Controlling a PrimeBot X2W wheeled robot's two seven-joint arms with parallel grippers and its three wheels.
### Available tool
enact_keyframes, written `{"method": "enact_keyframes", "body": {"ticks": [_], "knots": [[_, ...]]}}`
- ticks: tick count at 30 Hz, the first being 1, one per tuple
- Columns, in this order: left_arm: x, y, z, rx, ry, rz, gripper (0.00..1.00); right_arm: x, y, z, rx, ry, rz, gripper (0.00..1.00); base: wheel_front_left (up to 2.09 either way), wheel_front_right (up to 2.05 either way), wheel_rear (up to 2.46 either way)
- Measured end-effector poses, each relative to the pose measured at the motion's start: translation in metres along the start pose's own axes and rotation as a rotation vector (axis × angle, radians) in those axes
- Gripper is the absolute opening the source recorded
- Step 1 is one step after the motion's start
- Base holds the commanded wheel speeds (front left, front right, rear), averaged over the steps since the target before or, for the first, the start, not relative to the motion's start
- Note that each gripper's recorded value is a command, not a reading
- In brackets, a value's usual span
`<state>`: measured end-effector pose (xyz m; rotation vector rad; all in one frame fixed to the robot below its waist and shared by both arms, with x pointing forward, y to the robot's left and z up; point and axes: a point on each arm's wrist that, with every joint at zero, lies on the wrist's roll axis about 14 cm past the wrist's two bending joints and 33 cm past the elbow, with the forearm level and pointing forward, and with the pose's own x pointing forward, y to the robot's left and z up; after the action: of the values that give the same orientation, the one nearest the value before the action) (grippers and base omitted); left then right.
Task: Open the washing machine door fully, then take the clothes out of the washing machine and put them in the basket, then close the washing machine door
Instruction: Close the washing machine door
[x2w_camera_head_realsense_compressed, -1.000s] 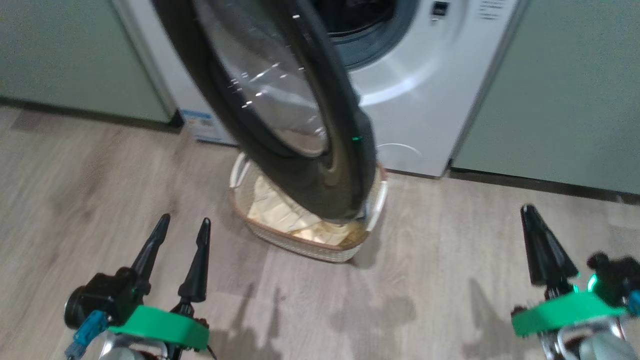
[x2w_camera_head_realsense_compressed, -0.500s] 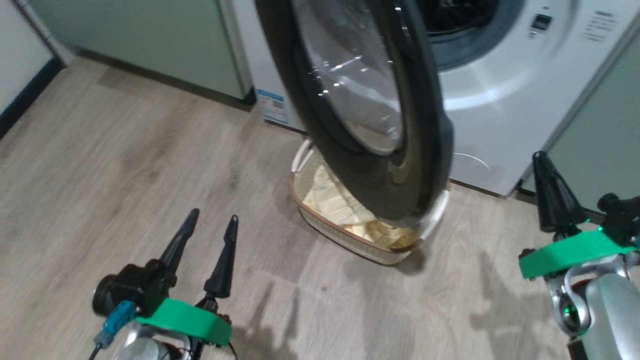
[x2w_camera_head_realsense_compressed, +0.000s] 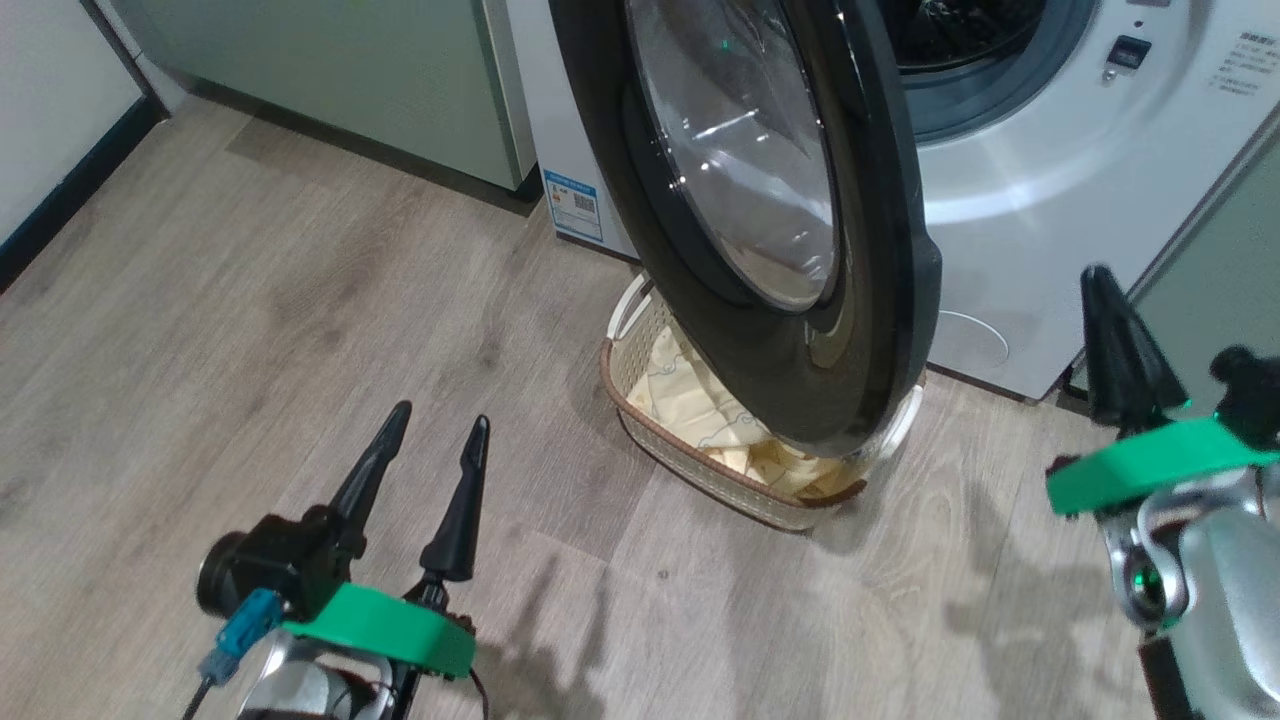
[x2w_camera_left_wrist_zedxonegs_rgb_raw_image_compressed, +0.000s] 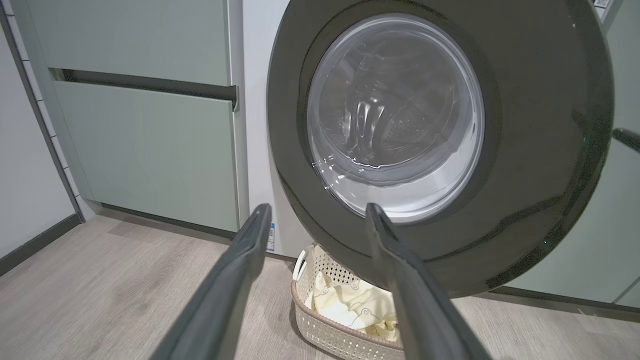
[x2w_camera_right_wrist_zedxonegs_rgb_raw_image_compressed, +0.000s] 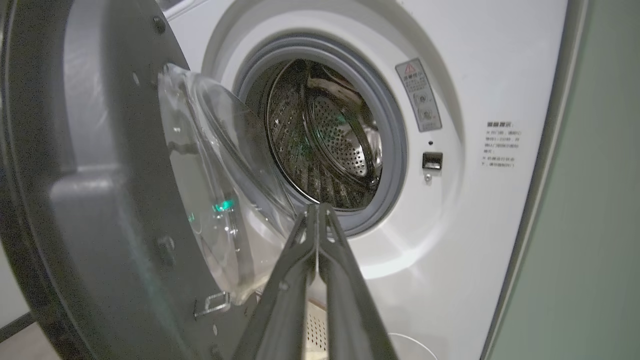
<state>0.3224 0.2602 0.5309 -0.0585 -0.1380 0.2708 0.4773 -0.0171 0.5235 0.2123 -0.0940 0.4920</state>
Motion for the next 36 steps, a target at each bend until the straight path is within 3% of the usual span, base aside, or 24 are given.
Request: {"method": "enact_keyframes", "body": {"ticks": [3,7,12,16,20,23,36], "knots": [[0.002,-0.002,0.001,-0.005,-0.005,-0.002,1.00,0.008,0.004,0.018,-0.006,-0.054,0.015,0.00,0.00,0.00,0.00],[0.002,-0.004,0.001,-0.006,-0.008,-0.003,1.00,0.019,0.019,0.073,-0.021,-0.219,0.063,0.00,0.00,0.00,0.00],[0.002,-0.005,0.004,-0.004,-0.016,-0.011,1.00,0.015,0.062,0.146,-0.041,-0.442,0.190,0.00,0.00,0.00,0.00],[0.001,-0.006,0.006,-0.007,-0.025,-0.013,1.00,0.003,0.101,0.164,-0.037,-0.501,0.308,0.00,0.00,0.00,0.00],[-0.001,-0.005,0.009,0.003,-0.033,-0.014,1.00,-0.006,0.138,0.143,-0.015,-0.434,0.421,0.00,0.00,0.00,0.00],[-0.002,-0.004,0.008,0.007,-0.031,-0.011,1.00,-0.012,0.156,0.104,0.018,-0.289,0.474,0.00,0.00,0.00,0.00],[-0.003,-0.005,0.008,0.022,-0.031,-0.014,1.00,-0.023,0.161,0.012,0.032,0.012,0.506,0.00,0.00,0.00,0.00]]}}
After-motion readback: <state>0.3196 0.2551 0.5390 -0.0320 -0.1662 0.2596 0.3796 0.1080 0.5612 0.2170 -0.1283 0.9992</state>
